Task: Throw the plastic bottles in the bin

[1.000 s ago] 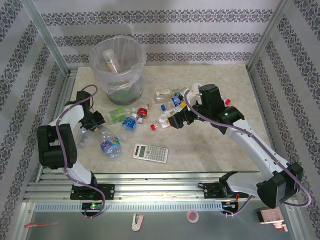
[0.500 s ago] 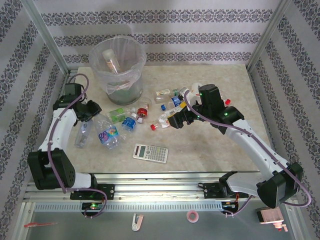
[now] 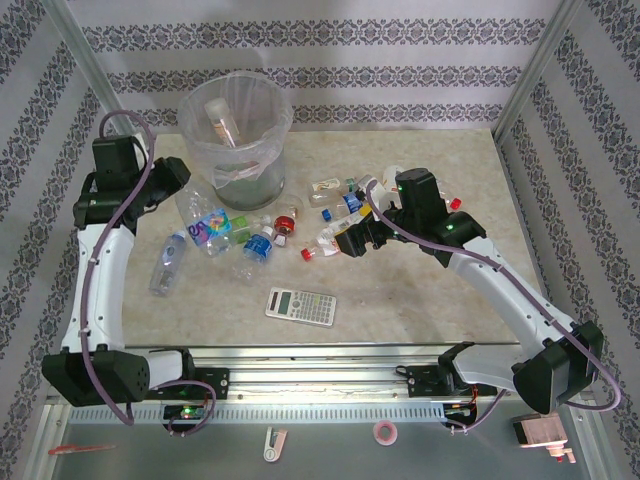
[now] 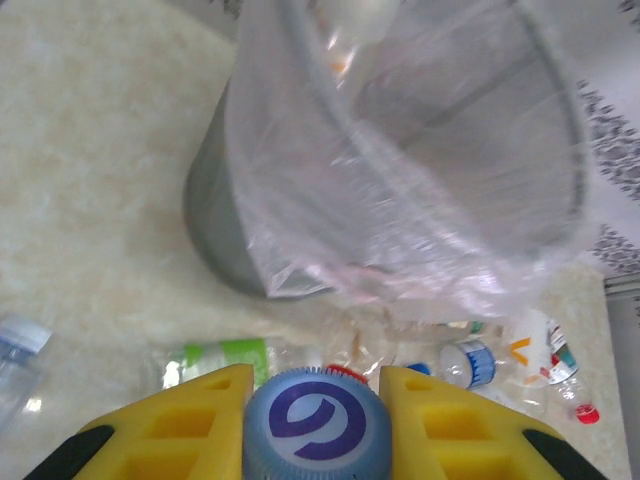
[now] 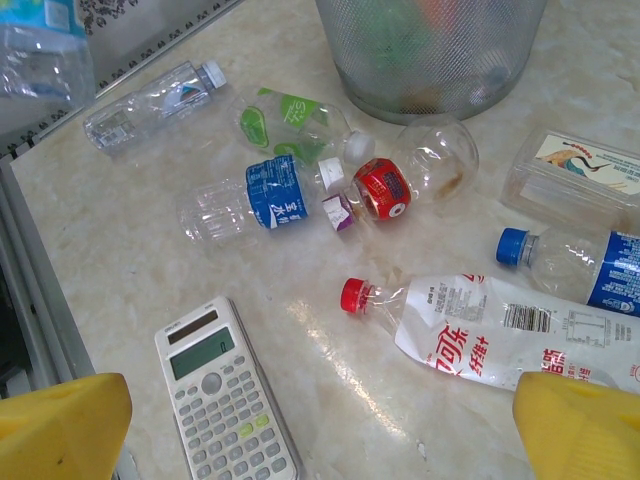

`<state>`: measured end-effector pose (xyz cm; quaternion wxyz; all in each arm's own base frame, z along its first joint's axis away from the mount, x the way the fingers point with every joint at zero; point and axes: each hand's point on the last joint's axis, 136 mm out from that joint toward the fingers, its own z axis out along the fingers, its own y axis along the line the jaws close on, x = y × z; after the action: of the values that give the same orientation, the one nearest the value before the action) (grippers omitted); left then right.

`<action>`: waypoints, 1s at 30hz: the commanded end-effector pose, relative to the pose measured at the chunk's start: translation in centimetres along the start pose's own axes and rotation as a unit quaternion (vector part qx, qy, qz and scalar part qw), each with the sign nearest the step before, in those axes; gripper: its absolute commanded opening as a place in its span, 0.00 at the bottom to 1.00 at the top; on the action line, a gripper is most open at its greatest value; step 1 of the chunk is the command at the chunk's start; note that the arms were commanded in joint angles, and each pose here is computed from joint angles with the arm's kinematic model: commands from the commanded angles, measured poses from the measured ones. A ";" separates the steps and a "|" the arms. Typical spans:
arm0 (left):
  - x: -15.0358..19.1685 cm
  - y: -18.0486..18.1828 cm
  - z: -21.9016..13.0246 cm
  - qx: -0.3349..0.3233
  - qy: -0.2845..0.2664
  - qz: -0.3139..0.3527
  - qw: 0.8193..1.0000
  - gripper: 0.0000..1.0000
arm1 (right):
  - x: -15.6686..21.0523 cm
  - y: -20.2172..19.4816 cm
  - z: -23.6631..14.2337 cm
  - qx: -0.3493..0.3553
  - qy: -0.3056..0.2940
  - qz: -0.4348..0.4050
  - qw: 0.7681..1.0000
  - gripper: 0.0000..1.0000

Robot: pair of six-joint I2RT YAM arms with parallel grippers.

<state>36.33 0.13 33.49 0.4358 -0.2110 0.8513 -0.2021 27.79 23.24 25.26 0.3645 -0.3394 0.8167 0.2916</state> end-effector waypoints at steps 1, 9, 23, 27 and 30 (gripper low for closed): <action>-3.1 -3.6 -2.7 0.042 -0.071 0.049 0.995 0.08 | -1.0 0.4 -0.3 0.001 -0.009 -0.013 1.000 0.98; -6.9 -8.5 -6.3 0.100 -0.152 0.095 0.979 0.06 | -0.9 0.4 -0.4 0.003 -0.009 -0.013 1.000 0.98; -12.9 -16.4 -11.5 0.175 -0.309 0.185 0.916 0.00 | -1.1 0.7 -0.7 0.004 -0.006 -0.017 1.000 0.98; -14.7 -17.8 -12.5 0.187 -0.353 0.195 0.896 0.00 | -1.3 0.7 -0.8 0.004 -0.008 -0.018 1.000 0.98; -15.9 -18.8 -13.6 0.203 -0.385 0.199 0.878 0.00 | -1.3 0.8 -0.9 0.005 -0.007 -0.018 1.000 0.98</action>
<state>38.30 -4.71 56.04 0.7306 -0.0281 0.6548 -0.1916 27.67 23.37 25.66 0.3656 -0.3417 0.8172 0.2858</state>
